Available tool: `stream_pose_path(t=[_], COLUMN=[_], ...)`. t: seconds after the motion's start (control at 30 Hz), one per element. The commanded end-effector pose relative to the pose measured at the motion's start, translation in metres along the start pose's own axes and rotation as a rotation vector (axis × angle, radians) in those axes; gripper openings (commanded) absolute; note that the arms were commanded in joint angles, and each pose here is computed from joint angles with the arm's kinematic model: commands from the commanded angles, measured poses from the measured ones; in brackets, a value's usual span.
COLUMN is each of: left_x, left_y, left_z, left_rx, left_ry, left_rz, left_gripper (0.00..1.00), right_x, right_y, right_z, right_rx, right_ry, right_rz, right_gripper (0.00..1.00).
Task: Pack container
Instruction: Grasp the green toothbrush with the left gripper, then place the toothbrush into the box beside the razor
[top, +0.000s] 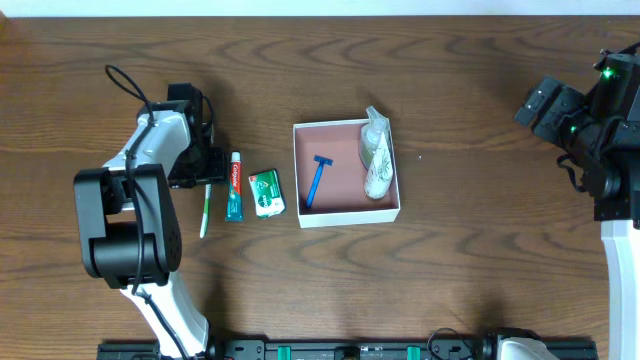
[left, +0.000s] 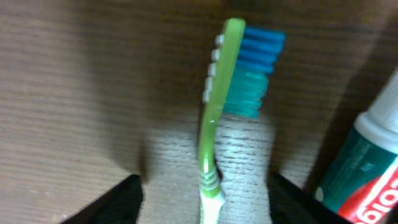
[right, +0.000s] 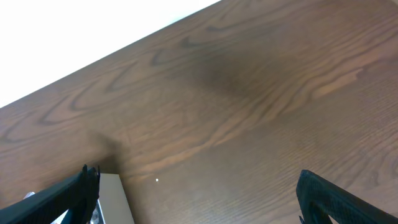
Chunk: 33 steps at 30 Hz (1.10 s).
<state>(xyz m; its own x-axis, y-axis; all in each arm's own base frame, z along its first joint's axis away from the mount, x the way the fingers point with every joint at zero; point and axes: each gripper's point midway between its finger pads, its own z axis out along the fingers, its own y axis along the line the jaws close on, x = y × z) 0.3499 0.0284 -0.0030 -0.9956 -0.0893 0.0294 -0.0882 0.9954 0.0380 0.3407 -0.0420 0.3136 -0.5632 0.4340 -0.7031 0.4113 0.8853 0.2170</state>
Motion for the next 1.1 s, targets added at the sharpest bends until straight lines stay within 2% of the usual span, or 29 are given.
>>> stream_pose_path(t=[0.0, 0.1, 0.27, 0.33, 0.53, 0.73, 0.93, 1.07], left_x=[0.003, 0.002, 0.006, 0.007, 0.005, -0.006, -0.006, 0.005], left_y=[0.0, 0.0, 0.0, 0.0, 0.0, -0.011, -0.091, -0.143], left_z=[0.011, 0.011, 0.011, 0.011, 0.0, -0.074, -0.167, -0.203], left_rx=[-0.004, -0.004, -0.003, -0.003, -0.003, 0.02, 0.286, 0.354], left_ry=[0.027, 0.026, 0.039, 0.045, 0.04, -0.04, -0.258, -0.363], left_rz=[0.016, 0.016, 0.015, 0.008, 0.009, -0.04, 0.013, 0.062], left_gripper=[0.58, 0.47, 0.13, 0.06, 0.06, 0.06, 0.06, 0.06], right_x=[-0.002, -0.002, -0.002, -0.002, -0.002, -0.002, -0.002, -0.002], right_y=[-0.001, -0.001, -0.001, -0.001, -0.001, -0.001, -0.001, -0.001], right_z=[-0.001, -0.001, -0.001, -0.001, -0.001, -0.001, -0.001, -0.001], right_rx=[0.002, 0.002, 0.002, 0.002, 0.002, 0.002, 0.002, 0.002], right_ry=[-0.004, -0.004, -0.004, -0.004, -0.004, -0.004, -0.004, -0.004], right_rz=[0.016, 0.016, 0.016, 0.016, 0.016, 0.016, 0.016, 0.016], right_gripper=[0.99, 0.99, 0.99, 0.99, 0.99, 0.99, 0.99, 0.99])
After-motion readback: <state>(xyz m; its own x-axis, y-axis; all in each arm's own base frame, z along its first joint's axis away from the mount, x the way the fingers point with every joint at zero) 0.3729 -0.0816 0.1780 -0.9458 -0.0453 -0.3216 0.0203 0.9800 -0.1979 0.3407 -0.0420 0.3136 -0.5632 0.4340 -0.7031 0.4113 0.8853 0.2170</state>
